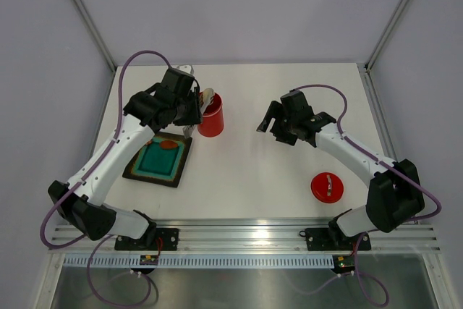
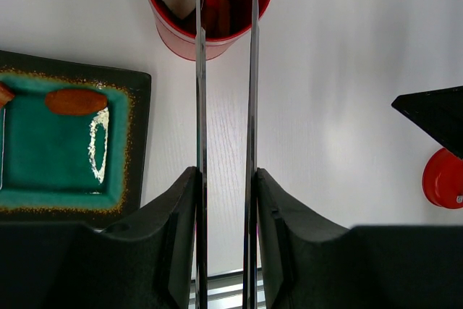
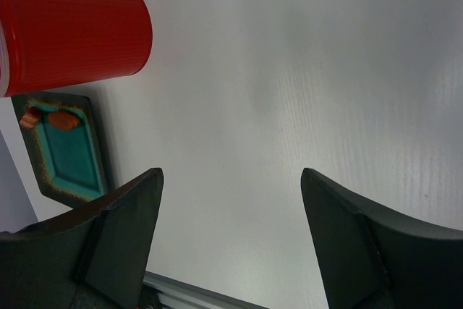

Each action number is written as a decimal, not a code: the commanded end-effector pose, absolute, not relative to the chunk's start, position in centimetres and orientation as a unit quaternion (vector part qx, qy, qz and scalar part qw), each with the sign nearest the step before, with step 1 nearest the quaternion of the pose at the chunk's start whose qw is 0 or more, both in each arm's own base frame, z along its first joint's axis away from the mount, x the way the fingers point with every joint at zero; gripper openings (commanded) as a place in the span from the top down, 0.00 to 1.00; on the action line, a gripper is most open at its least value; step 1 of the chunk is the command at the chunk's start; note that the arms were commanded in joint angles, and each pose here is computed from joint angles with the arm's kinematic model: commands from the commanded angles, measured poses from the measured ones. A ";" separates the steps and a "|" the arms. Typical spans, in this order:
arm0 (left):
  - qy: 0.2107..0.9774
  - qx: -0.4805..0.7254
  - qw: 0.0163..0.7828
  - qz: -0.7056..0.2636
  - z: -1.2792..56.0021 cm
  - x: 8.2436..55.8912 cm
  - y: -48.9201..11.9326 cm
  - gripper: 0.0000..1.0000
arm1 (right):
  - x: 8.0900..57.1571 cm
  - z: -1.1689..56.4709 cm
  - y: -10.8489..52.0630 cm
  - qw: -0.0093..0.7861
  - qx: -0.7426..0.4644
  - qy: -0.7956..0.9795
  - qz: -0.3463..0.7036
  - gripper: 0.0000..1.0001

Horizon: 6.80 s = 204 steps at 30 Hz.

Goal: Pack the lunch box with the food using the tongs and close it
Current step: Place the fake food in the packing box, then pick up the fake food from the plate, then place the fake food in the packing box.

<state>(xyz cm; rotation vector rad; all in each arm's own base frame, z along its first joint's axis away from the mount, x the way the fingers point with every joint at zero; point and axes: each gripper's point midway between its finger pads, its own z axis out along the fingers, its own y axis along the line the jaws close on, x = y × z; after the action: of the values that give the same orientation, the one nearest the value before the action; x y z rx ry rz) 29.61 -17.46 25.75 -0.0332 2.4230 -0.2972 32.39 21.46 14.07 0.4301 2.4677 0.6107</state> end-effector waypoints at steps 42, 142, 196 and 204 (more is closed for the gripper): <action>0.923 -0.015 0.372 -0.096 26.7 30.6 -16.8 0.52 | 33.1 14.9 21.5 0.290 0.167 0.914 0.229 0.16; 0.947 -0.162 0.244 0.133 14.2 24.8 -0.8 0.54 | 33.3 14.8 22.2 0.289 0.155 0.912 0.248 0.15; 0.902 0.025 0.401 -0.156 29.9 27.3 -15.6 0.94 | 33.0 16.3 21.6 0.302 0.163 0.906 0.246 0.15; 0.907 0.019 0.394 -0.147 28.1 28.5 -16.1 0.83 | 32.9 16.3 21.5 0.301 0.164 0.907 0.244 0.15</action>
<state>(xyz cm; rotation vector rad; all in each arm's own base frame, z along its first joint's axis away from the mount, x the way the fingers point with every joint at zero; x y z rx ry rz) 27.18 -15.13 27.01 0.0541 2.3763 -0.3286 32.44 21.72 14.27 0.4343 2.4632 0.6311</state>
